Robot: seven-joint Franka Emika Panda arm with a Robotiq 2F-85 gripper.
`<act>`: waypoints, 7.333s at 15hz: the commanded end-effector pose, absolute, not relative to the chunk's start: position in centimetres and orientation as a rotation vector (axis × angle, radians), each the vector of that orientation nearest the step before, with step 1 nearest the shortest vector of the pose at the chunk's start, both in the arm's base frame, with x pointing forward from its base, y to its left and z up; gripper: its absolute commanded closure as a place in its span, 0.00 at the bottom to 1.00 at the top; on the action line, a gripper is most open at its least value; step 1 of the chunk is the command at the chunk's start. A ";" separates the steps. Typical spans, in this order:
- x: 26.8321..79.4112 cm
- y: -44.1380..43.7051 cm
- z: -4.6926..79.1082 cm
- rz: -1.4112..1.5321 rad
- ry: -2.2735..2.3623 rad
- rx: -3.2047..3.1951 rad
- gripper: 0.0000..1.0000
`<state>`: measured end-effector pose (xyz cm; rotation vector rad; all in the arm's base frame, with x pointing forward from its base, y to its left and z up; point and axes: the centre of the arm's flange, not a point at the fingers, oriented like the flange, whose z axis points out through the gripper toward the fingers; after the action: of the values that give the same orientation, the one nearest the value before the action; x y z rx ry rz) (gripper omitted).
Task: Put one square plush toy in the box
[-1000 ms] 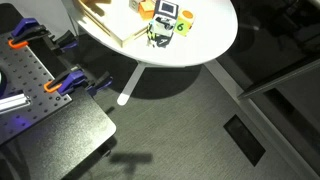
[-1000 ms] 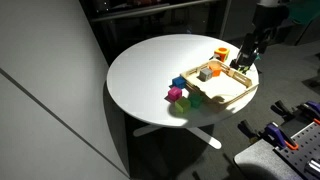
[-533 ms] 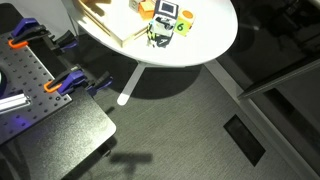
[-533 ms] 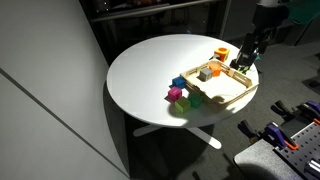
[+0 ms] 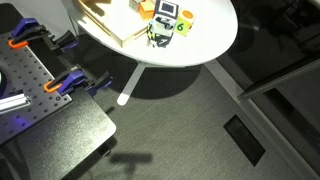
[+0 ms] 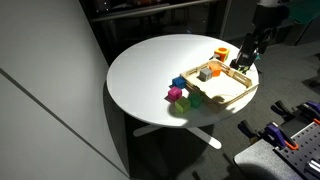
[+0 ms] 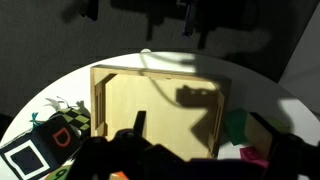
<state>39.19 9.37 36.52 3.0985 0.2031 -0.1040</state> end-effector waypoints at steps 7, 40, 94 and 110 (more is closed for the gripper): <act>39.5 9.1 36.7 -0.097 0.190 3.105 0.00; 47.5 -14.7 32.6 0.005 -0.760 2.998 0.00; 47.7 -9.6 28.2 -0.039 -0.845 3.022 1.00; 50.4 3.9 30.6 -0.173 -0.374 2.968 0.60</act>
<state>49.66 2.65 29.96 2.9963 -0.4090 -0.1763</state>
